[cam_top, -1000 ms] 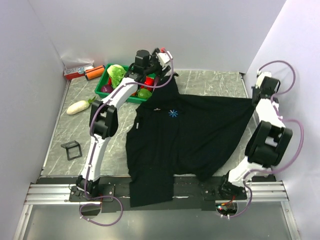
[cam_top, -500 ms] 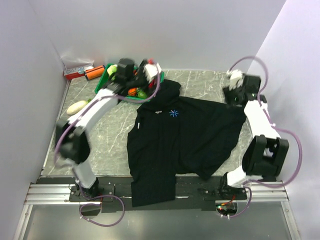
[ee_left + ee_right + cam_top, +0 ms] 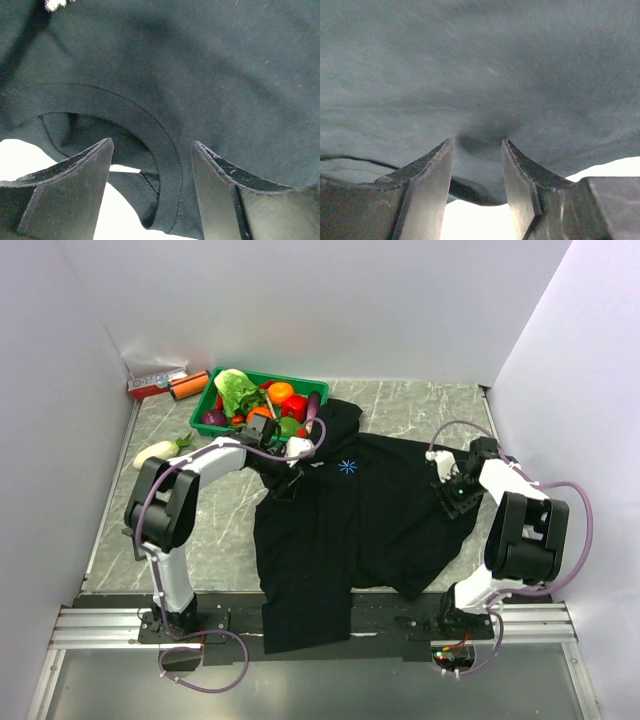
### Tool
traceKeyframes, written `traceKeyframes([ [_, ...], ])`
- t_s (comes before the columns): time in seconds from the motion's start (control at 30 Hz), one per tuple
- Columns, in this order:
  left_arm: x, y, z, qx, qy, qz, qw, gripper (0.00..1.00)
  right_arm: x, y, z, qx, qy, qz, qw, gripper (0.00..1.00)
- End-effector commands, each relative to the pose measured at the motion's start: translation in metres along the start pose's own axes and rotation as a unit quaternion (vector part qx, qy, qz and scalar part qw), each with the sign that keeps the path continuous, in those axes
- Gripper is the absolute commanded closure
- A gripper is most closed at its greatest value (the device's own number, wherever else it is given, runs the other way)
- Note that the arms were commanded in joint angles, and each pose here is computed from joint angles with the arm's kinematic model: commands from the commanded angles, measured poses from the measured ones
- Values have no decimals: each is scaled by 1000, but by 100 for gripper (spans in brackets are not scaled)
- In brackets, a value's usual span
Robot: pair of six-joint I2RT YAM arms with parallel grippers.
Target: Remove the brooch from the garment
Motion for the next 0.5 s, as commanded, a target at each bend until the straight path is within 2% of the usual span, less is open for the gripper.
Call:
traceKeyframes([
  [0.0,7,17,3,13,4,-6,1000,31,-30,-23,-6,-7,54,-2,999,50],
  [0.13,-10,42,-1,39,36,10,999,32,-58,-57,-12,-20,88,-53,995,55],
  [0.27,-17,69,5,66,44,18,997,34,-60,-91,-11,-66,100,-55,991,56],
  [0.47,25,84,25,74,-2,-17,997,34,-35,-147,-6,-124,95,-74,985,57],
])
Point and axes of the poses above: each gripper's point midway between its finger pads, its own z axis back along the fingers, its own y axis along the line the jaws close on, x = y × z, the point moved 4 cm from there along z, back along the fingers, and after that the axes turned 11 degrees about z, right-handed, at the moved point
